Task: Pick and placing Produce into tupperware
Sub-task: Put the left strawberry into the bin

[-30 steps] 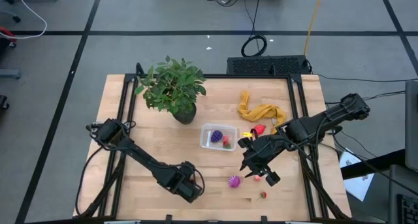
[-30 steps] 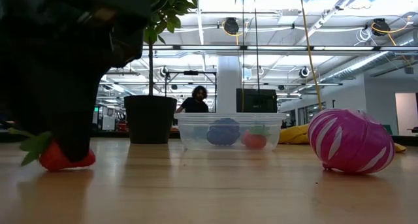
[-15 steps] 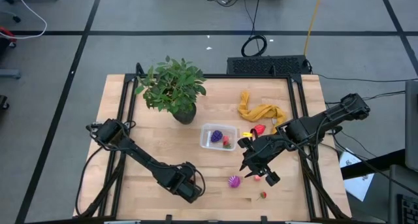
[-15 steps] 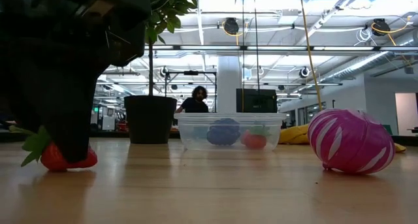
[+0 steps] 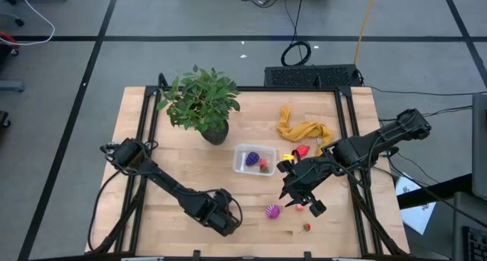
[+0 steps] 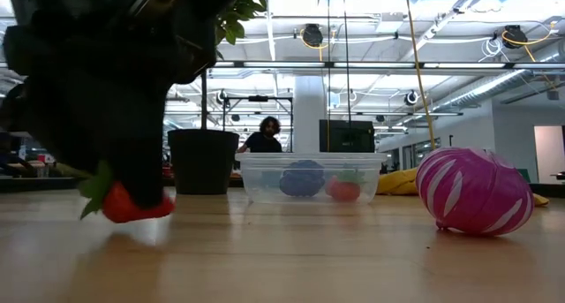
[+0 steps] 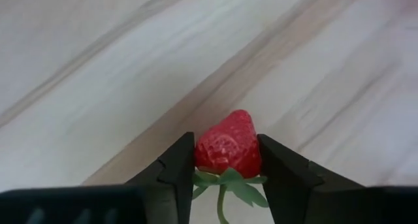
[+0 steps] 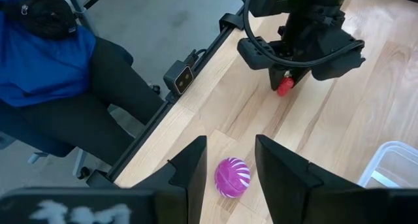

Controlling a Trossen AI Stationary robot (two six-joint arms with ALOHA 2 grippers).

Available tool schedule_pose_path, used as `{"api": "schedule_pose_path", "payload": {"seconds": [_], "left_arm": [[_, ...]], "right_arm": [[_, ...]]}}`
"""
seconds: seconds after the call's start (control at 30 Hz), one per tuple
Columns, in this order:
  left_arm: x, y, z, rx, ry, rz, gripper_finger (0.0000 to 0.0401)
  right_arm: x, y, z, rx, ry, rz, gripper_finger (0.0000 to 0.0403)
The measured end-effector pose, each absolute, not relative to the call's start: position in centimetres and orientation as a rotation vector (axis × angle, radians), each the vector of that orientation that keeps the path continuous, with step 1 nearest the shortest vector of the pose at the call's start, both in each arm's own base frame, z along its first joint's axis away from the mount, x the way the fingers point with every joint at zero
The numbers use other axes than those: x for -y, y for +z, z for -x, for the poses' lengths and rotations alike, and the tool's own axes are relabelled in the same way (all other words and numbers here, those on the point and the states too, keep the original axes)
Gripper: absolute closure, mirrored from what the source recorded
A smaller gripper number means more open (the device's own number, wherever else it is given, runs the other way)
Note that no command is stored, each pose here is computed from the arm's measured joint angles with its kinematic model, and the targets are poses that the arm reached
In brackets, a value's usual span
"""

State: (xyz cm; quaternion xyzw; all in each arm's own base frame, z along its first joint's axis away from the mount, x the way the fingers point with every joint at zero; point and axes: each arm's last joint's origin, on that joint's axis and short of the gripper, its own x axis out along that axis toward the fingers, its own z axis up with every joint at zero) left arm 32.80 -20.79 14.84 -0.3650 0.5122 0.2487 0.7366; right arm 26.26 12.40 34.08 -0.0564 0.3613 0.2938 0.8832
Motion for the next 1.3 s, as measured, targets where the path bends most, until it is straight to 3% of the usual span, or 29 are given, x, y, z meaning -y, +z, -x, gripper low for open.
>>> {"api": "schedule_pose_path", "payload": {"seconds": [0.27, 0.67, 1.3], "left_arm": [[20.5, 16.3, -34.3, -1.070, 0.472, 0.761, 0.0249], [18.9, 22.0, -37.1, -0.912, 0.509, 0.528, 0.0256], [14.5, 24.3, -39.2, -0.834, 0.610, 0.365, 0.0256]], "right_arm": [[-12.4, 34.1, -26.3, -0.753, 0.611, 0.117, 0.0284], [-12.1, 34.1, -25.7, -0.785, 0.612, 0.129, 0.0284], [-9.7, 38.9, -20.3, -0.603, 0.622, 0.109, 0.0284]]}}
